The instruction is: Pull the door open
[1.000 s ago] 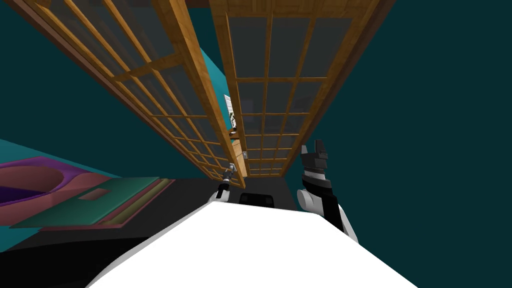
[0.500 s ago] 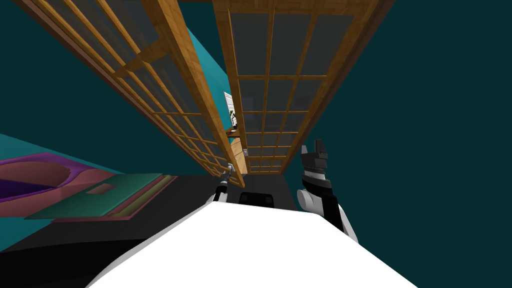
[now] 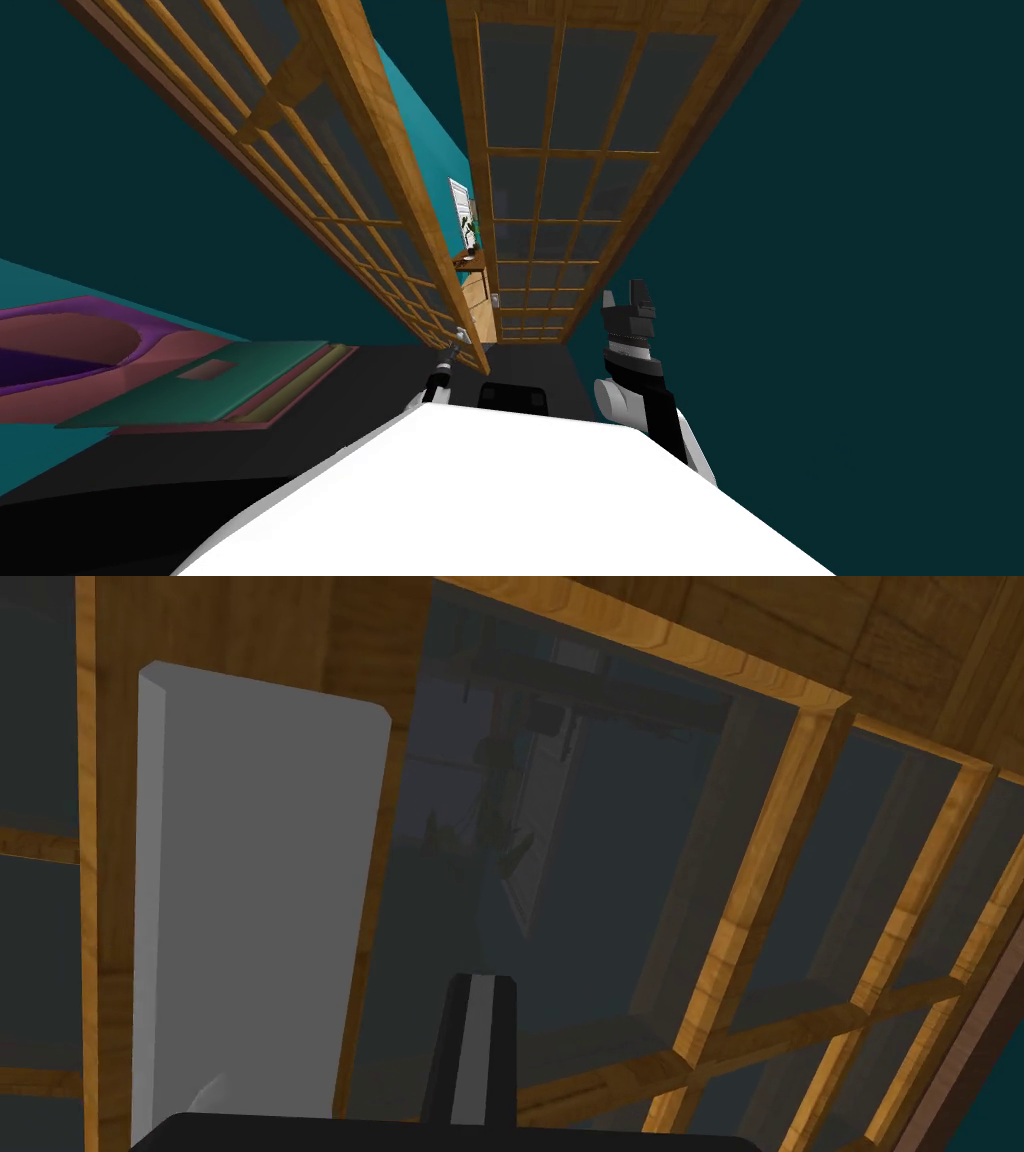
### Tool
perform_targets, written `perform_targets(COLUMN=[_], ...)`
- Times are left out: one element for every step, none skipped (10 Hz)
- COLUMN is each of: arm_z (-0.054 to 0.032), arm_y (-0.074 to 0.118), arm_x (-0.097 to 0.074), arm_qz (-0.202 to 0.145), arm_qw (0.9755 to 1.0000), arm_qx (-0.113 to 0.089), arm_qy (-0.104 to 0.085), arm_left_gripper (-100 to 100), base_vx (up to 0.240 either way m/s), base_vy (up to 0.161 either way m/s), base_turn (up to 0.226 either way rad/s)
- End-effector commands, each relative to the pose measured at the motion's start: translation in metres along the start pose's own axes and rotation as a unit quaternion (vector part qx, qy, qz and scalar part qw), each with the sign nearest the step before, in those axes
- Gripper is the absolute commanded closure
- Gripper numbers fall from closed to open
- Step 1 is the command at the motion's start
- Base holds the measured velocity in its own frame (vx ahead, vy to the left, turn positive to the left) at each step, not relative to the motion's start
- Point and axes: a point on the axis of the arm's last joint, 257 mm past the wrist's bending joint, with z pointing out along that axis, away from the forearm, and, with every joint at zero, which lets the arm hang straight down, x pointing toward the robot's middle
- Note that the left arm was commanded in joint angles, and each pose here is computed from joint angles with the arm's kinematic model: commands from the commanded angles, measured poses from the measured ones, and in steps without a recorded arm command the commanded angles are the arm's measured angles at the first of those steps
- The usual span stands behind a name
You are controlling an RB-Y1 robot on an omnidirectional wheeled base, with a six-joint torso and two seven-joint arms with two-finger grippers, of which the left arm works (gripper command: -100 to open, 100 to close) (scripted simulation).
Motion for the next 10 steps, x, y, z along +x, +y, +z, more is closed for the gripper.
perform_targets(arm_z=[0.0039, 0.0039, 0.0088, 0.0088, 0.0130, 0.0141, 0.0158, 0.0169, 0.0174, 0.0175], arm_y=[-0.012, -0.012, -0.028, -0.028, -0.045, -0.050, -0.062, -0.073, -0.083, -0.091], arm_x=[-0.007, -0.007, -0.014, -0.014, -0.022, -0.025, -0.029, -0.033, -0.036, -0.039], arm_qz=[0.013, 0.013, 0.029, 0.029, 0.046, 0.052, 0.064, 0.074, 0.084, 0.091], arm_qw=[0.9997, 0.9997, 0.9982, 0.9982, 0.9952, 0.9938, 0.9907, 0.9872, 0.9837, 0.9804], arm_qx=[0.022, 0.022, 0.051, 0.051, 0.083, 0.093, 0.115, 0.135, 0.153, 0.168], arm_qy=[-0.008, -0.008, -0.017, -0.017, -0.026, -0.029, -0.035, -0.041, -0.045, -0.049], arm_left_gripper=[-100, -100, -100, -100, -100, -100, -100, -100, -100, -100], base_vx=[-0.190, -0.124, -0.152, -0.145, -0.182, -0.168, -0.173, -0.220, -0.209, -0.199], base_vy=[0.078, 0.062, 0.094, 0.092, 0.126, 0.129, 0.116, 0.116, 0.131, 0.117], base_turn=[-0.122, -0.040, -0.155, -0.100, -0.168, -0.194, -0.158, -0.154, -0.146, -0.161])
